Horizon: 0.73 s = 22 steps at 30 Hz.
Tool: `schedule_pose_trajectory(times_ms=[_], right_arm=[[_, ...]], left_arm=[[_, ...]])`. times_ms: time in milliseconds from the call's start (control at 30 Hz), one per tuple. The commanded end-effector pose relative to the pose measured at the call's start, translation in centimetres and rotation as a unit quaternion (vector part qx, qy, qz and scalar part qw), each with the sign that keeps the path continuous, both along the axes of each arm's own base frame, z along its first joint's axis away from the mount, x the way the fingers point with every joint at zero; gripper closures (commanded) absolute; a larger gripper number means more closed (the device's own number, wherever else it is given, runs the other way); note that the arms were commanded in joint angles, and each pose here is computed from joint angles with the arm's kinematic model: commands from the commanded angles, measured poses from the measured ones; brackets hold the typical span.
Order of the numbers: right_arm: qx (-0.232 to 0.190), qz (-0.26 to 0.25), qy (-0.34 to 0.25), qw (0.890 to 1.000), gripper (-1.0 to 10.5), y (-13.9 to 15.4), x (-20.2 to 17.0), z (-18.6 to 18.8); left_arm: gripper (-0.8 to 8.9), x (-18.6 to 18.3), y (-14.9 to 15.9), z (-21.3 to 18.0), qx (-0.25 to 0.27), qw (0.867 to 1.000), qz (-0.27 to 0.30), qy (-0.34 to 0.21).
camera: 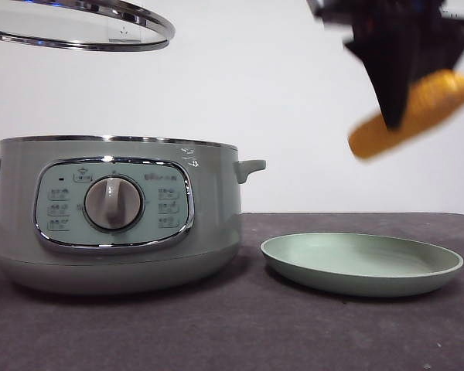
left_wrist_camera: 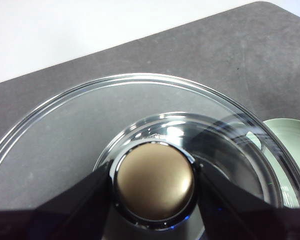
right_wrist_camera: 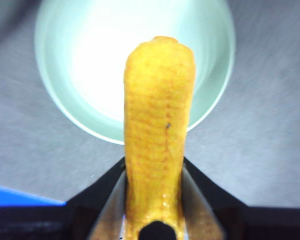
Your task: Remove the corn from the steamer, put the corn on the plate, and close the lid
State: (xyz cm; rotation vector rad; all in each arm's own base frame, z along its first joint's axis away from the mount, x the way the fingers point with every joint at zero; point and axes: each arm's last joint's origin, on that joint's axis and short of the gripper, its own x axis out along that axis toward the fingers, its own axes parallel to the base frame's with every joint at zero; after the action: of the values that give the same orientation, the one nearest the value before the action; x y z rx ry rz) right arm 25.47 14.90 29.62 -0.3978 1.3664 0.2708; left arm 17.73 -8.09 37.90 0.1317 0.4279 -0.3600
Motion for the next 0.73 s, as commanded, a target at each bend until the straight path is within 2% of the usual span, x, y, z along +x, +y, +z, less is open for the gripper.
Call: schedule_pose_trajectory(times_ms=[33, 200, 367, 567, 733], right_arm=[[0.008, -0.015, -0.006, 1.0, 9.6, 0.0, -0.1, -2.6], [0.032, -0.02, -0.043, 0.998, 9.6, 0.1, 0.1, -7.3], [0.063, -0.019, -0.092, 0.994, 9.6, 0.2, 0.2, -10.4], [0.078, -0.021, -0.119, 0.99, 9.4, 0.1, 0.7, -11.3], [0.096, -0.014, -0.097, 0.991, 9.4, -0.3, 1.2, -12.1]], left_arm=[[8.22, -0.1, 0.1, 1.0, -0.015, 0.999, -0.002, -0.036], [8.22, -0.1, 0.1, 1.0, -0.015, 0.999, -0.002, -0.036], [8.22, -0.1, 0.1, 1.1, -0.016, 0.999, -0.002, -0.036], [8.22, -0.1, 0.1, 1.1, -0.016, 0.999, -0.002, -0.036], [8.22, -0.1, 0.1, 1.1, -0.015, 0.999, -0.002, -0.036]])
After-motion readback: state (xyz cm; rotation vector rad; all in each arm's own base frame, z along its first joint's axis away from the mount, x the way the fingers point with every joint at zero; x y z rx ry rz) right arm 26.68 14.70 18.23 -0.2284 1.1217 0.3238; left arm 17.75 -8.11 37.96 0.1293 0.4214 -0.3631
